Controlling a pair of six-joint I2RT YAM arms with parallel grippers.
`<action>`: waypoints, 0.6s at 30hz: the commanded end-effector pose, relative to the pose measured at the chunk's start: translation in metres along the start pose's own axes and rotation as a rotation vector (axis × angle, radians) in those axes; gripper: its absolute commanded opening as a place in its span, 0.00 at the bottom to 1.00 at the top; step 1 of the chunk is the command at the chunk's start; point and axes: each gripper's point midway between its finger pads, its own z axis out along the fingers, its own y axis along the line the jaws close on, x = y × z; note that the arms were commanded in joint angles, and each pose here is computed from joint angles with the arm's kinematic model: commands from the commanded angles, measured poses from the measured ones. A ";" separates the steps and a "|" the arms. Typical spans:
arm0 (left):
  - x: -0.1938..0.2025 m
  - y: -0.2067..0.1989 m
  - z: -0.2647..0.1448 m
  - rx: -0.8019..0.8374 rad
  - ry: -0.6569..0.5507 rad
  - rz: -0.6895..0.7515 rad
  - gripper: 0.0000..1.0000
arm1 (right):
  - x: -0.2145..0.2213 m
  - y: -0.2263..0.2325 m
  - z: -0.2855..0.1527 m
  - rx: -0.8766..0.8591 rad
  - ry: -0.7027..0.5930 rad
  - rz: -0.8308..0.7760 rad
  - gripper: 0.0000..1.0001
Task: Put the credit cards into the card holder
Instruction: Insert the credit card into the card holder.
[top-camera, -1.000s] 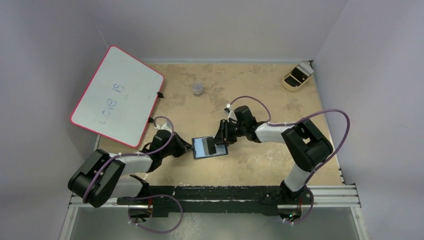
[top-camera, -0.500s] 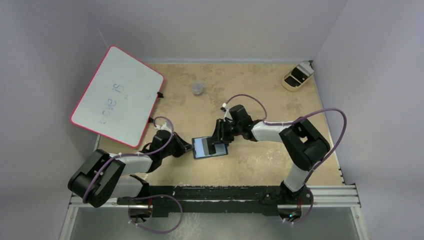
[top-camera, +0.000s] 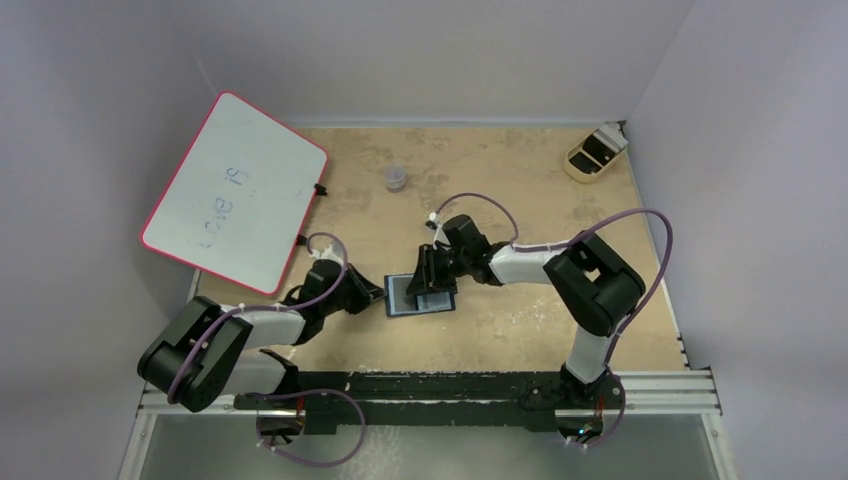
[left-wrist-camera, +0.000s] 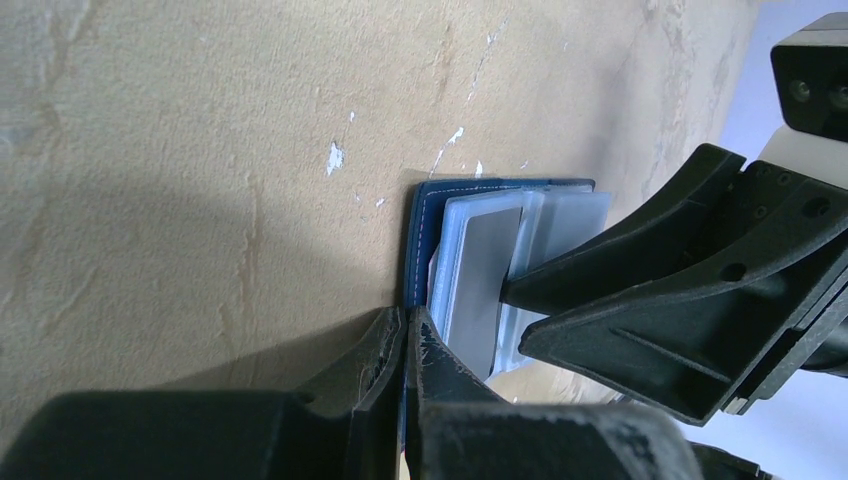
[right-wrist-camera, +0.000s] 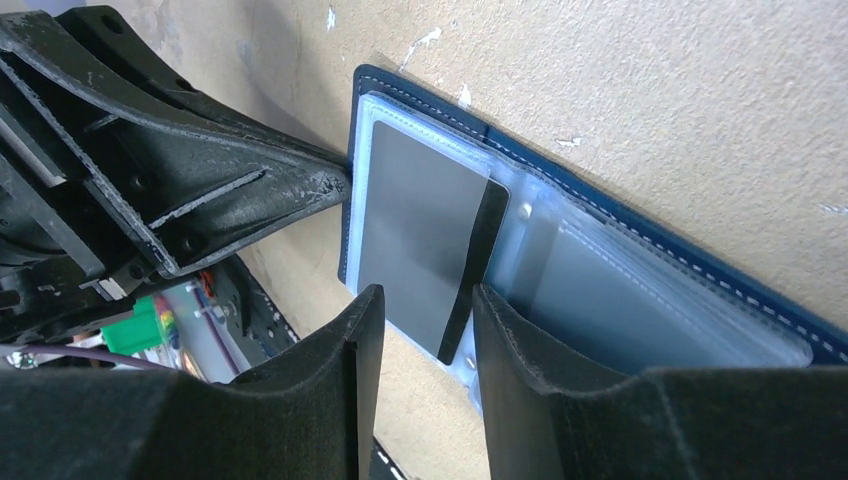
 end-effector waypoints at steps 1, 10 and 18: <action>-0.003 -0.013 0.000 0.056 -0.007 0.000 0.00 | -0.004 0.020 0.010 -0.056 0.002 -0.045 0.39; -0.007 -0.009 0.000 -0.026 0.013 0.052 0.00 | -0.013 0.034 -0.015 -0.032 -0.001 -0.263 0.41; -0.016 0.002 -0.002 -0.116 0.061 0.058 0.00 | -0.040 0.046 -0.043 0.018 -0.054 -0.571 0.45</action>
